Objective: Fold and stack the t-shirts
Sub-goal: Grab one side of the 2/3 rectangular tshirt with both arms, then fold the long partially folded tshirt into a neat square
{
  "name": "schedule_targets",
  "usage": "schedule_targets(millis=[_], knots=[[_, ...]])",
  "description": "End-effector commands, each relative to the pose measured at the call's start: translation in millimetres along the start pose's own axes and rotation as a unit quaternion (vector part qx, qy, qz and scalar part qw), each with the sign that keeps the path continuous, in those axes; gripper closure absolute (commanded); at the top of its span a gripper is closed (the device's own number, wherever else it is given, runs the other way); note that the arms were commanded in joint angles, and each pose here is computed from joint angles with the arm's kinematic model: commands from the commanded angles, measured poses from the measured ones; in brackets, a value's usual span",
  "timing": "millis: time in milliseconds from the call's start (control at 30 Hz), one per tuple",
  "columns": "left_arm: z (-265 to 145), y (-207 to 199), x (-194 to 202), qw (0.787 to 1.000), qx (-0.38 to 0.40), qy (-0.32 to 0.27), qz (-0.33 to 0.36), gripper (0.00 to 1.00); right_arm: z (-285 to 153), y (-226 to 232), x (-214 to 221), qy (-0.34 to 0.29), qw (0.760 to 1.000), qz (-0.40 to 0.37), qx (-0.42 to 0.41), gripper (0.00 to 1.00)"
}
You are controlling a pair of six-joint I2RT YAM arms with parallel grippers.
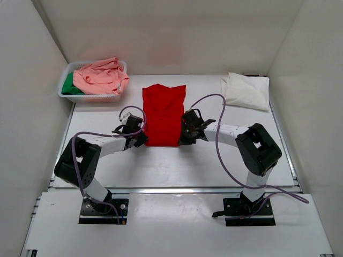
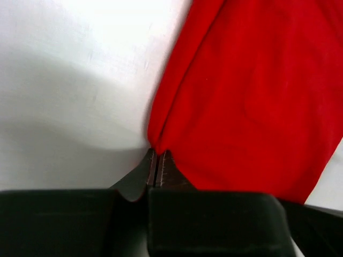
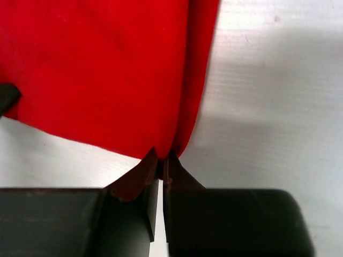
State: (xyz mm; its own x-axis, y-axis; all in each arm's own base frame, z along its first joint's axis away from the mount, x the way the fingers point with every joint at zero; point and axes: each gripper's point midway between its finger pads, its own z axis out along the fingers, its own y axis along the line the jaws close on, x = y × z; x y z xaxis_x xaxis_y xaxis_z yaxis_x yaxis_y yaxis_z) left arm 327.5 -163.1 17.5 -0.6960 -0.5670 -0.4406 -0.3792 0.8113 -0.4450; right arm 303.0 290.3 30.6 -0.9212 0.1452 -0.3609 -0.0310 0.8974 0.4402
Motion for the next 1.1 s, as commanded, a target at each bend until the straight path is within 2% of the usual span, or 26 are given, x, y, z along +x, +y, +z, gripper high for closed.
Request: schedule_targets(millis=[0,233,367,467,600,667,800,933,1000,1067], knots=[[-19,18,26,0.999,-0.022,0.025,0.007,1.0,-15,-1,20,0.007,1.0,-0.007,0.016,1.0],[-93,55,92,0.996,-0.001,0.074,0.057,1.0,-63,-20,105,0.071,0.996,-0.044,0.021,1.0],[-115,73,131,0.993,0.035,0.11,0.005,1.0,-89,-12,131,0.074,0.995,-0.06,-0.019,1.0],[-129,67,116,0.995,0.063,0.075,-0.012,1.0,-103,-6,142,0.071,0.995,-0.059,-0.049,1.0],[-159,19,52,0.991,0.132,0.001,-0.033,1.0,-126,15,104,0.029,0.994,-0.064,-0.088,1.0],[-165,-2,20,0.989,0.143,-0.027,-0.025,1.0,-140,30,60,-0.009,0.993,-0.064,-0.102,1.0],[-170,-47,-34,0.984,0.162,-0.074,-0.007,1.0,-142,41,-4,-0.032,0.99,-0.078,-0.109,1.0],[-136,-64,-87,0.981,0.162,-0.103,-0.041,1.0,-132,45,-88,-0.077,0.987,-0.075,-0.119,1.0],[-118,-69,-115,0.979,0.153,-0.129,-0.047,1.0,-104,32,-122,-0.079,0.989,-0.063,-0.106,1.0],[-86,-64,-133,0.982,0.112,-0.14,-0.05,1.0,-89,32,-157,-0.088,0.988,-0.064,-0.114,1.0]])
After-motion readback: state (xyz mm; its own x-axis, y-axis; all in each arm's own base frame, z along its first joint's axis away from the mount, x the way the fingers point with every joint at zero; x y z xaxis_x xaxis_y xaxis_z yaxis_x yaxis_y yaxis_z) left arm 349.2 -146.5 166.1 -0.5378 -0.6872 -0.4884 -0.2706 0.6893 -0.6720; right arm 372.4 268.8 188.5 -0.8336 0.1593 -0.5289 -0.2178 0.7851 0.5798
